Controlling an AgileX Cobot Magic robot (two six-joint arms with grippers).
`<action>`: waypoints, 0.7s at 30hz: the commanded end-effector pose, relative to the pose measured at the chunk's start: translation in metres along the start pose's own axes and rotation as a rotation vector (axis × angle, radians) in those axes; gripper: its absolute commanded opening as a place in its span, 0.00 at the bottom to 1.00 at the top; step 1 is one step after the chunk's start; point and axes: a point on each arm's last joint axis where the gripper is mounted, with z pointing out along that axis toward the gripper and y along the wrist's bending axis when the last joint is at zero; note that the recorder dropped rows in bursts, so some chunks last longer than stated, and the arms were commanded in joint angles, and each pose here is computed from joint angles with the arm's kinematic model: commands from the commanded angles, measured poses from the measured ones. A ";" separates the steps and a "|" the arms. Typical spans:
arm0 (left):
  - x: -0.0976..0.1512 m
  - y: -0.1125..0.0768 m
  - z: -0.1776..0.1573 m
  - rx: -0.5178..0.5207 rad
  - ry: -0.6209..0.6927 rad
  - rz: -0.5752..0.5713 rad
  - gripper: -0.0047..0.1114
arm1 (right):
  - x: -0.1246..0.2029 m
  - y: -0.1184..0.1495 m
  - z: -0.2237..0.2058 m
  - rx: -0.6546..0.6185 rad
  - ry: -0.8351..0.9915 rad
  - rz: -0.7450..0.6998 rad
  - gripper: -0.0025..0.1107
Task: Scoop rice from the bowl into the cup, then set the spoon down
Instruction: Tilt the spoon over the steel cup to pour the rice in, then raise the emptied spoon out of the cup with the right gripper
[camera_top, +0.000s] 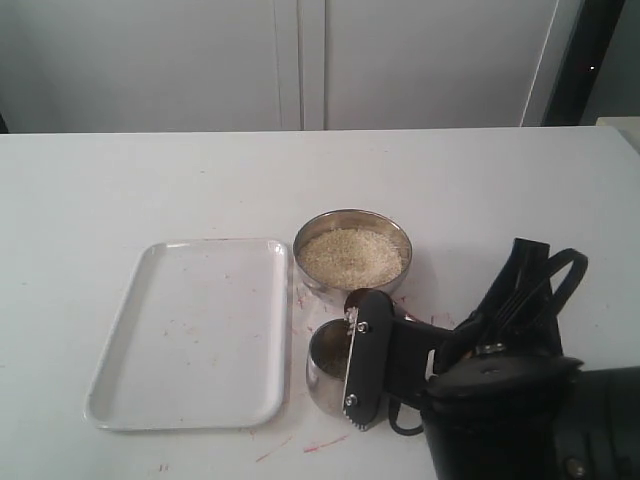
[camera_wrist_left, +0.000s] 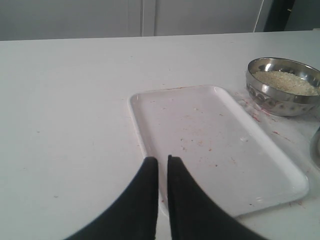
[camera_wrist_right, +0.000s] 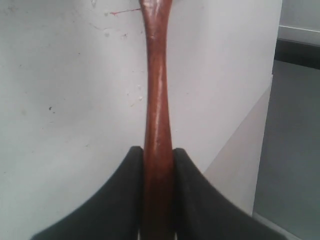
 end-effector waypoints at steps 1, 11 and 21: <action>-0.002 -0.001 0.000 0.008 -0.008 -0.009 0.16 | 0.003 -0.005 -0.003 0.023 -0.020 -0.001 0.02; -0.002 -0.001 0.000 0.008 -0.008 -0.009 0.16 | 0.003 -0.007 -0.001 0.069 -0.034 -0.054 0.02; -0.002 -0.001 0.000 0.008 -0.008 -0.009 0.16 | 0.001 -0.011 -0.002 0.115 -0.057 -0.075 0.02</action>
